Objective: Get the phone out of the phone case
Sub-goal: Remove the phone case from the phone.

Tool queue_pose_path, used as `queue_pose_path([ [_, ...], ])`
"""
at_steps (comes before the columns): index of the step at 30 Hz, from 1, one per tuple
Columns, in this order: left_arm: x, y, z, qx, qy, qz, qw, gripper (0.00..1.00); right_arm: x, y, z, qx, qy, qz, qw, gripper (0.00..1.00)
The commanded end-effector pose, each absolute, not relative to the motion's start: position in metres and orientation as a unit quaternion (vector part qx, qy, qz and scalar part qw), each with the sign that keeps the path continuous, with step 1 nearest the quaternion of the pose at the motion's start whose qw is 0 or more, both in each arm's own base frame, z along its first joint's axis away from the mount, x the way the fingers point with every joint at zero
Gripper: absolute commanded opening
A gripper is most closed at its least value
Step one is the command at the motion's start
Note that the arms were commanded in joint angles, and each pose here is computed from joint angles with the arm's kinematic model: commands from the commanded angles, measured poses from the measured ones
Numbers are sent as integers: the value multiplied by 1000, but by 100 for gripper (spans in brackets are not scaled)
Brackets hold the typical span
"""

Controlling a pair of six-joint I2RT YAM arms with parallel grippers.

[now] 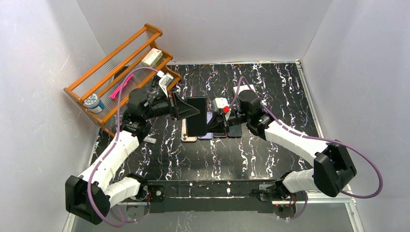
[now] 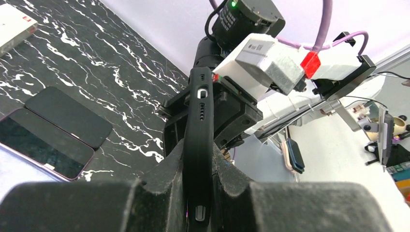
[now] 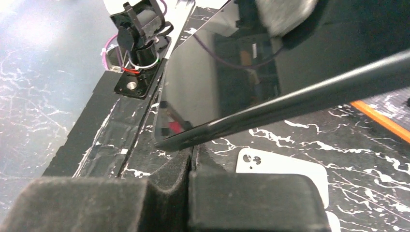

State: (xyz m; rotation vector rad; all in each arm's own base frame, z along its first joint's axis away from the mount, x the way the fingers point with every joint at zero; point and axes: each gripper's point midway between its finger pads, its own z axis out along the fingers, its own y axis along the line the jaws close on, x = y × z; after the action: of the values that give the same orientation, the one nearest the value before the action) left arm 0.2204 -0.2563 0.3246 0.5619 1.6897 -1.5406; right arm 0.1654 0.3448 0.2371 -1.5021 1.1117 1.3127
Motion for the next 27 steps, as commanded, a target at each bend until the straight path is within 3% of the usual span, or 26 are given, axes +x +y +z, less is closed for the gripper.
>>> queue_pose_path([
  [1,212,-260,333,225,650,-614,387,0,178,352,267,-615,410,494,458,1],
  [10,216,-255,342,258,634,-578,444,0,160,342,256,-614,420,512,430,39],
  [13,216,-255,347,260,630,-578,449,0,156,337,254,-612,421,511,433,46],
  [18,218,-255,348,255,630,-578,451,0,148,334,259,-613,409,521,430,52],
  [27,214,-255,352,251,620,-589,453,0,145,338,266,-595,420,551,408,53],
])
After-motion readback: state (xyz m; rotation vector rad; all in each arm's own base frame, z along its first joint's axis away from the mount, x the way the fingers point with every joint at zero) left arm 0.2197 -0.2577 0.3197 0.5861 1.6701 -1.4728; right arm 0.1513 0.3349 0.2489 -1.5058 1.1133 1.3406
